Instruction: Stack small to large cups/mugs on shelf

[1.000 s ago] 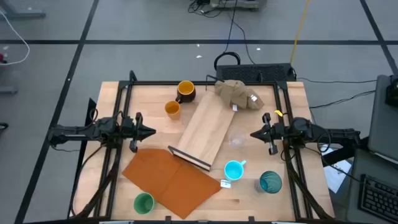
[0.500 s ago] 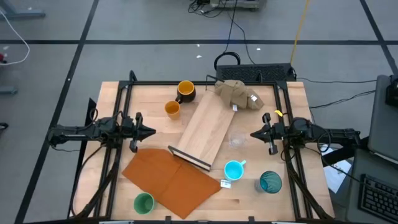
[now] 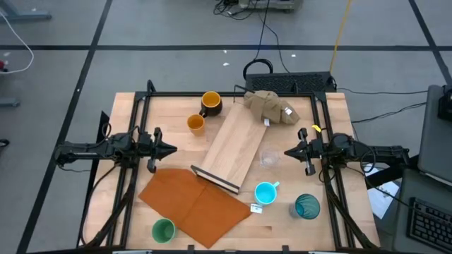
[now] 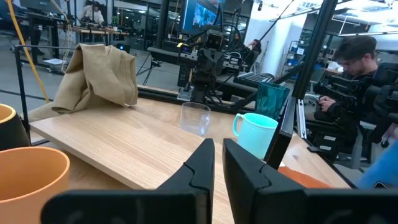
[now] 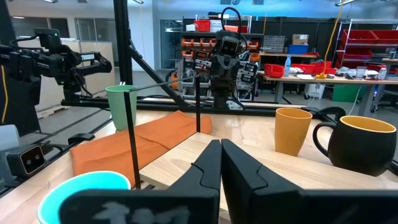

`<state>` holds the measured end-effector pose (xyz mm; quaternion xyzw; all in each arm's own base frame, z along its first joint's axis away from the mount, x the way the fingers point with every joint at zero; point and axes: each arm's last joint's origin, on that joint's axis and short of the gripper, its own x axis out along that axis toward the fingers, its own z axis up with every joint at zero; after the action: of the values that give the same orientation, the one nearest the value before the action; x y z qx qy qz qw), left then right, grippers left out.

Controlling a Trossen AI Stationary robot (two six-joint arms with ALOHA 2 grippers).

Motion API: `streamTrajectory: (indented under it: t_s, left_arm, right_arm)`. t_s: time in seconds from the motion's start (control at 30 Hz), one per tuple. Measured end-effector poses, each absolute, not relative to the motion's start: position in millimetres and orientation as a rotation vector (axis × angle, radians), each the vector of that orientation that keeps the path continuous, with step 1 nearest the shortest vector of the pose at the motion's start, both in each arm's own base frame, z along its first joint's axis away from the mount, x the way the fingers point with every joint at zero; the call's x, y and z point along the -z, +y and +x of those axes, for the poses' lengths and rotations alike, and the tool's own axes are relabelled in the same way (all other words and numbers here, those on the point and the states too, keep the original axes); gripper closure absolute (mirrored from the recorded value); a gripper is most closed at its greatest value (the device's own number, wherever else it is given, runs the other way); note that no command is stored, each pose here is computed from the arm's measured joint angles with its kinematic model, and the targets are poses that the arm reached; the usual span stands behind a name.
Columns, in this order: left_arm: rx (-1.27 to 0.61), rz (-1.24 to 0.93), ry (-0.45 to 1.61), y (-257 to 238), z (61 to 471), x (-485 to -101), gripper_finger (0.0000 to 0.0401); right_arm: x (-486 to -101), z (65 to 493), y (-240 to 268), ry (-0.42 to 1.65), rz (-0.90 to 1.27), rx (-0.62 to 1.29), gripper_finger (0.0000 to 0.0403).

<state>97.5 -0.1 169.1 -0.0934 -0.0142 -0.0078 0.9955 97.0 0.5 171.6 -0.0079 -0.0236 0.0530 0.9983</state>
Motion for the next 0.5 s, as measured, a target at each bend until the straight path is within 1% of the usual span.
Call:
streamTrajectory:
  t_s: [0.43,0.5]
  left_arm:
    - [0.016,-0.187,-0.029,-0.1,97.5,-169.1,0.0368]
    - [0.016,-0.187,-0.029,-0.1,97.5,-169.1,0.0368]
  right_arm:
    - [-171.7,97.0,0.5,-0.048,-0.017,-0.106,0.0403]
    - [-172.1,97.0,-0.3,-0.057,-0.132,-0.077,0.0403]
